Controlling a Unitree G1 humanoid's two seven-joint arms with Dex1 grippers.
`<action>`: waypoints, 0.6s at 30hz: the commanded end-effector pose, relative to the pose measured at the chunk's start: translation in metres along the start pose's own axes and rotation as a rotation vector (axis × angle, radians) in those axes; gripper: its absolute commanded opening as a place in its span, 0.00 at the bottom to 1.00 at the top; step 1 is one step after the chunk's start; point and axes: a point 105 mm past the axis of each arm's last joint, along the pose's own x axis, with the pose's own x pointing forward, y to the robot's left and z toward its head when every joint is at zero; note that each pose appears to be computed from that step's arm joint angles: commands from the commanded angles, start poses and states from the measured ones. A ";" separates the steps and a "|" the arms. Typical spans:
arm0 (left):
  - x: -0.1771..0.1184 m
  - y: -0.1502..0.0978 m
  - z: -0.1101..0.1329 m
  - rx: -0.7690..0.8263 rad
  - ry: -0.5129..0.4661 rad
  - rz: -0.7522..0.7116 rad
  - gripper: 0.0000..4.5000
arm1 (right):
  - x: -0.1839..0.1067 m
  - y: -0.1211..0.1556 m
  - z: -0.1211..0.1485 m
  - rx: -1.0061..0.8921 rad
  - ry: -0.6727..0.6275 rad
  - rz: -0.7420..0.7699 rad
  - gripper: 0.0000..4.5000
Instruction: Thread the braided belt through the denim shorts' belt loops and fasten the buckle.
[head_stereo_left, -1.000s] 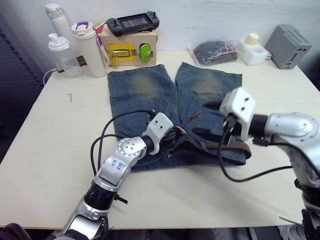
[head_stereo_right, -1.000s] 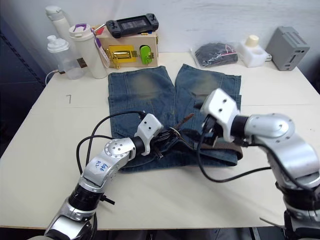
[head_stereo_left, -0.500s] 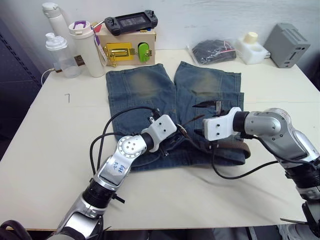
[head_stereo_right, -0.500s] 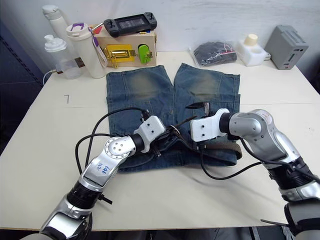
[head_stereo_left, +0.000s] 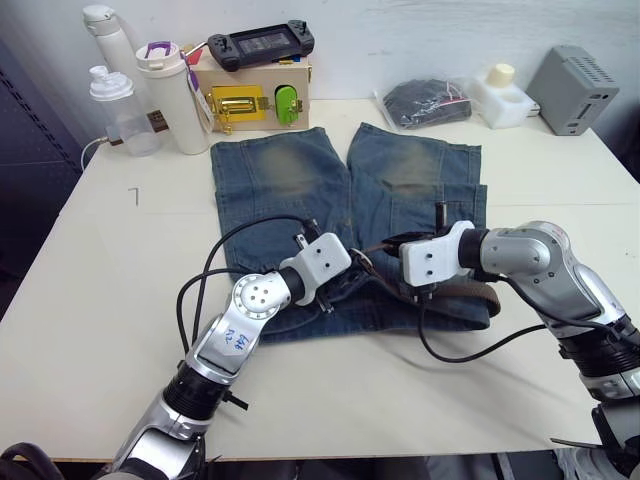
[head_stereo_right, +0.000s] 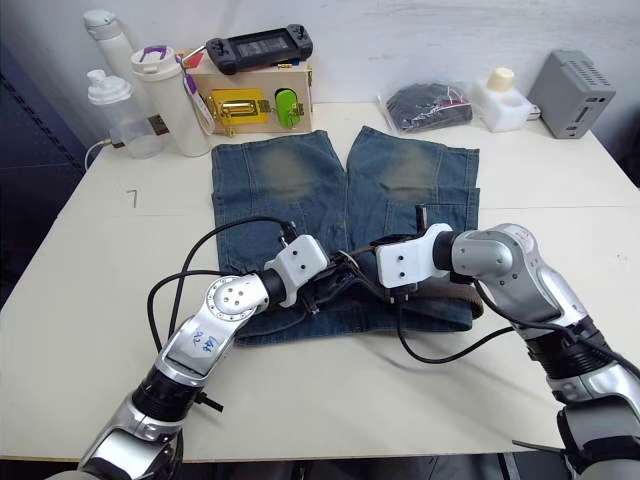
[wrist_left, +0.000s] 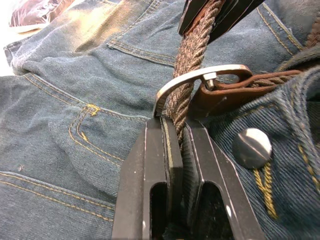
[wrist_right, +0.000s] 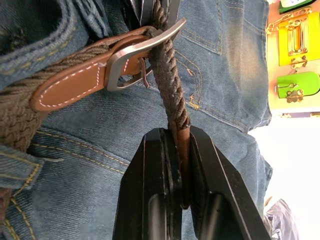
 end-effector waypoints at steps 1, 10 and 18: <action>-0.027 0.007 0.028 -0.132 -0.140 -0.042 0.34 | -0.009 -0.012 0.005 0.019 -0.005 -0.062 0.00; -0.095 0.059 -0.003 -0.405 -0.124 -0.031 0.56 | -0.011 -0.011 0.002 0.082 0.014 -0.114 0.00; -0.073 0.073 -0.046 -0.322 0.039 -0.014 0.01 | -0.016 -0.012 -0.003 0.102 0.024 -0.156 0.00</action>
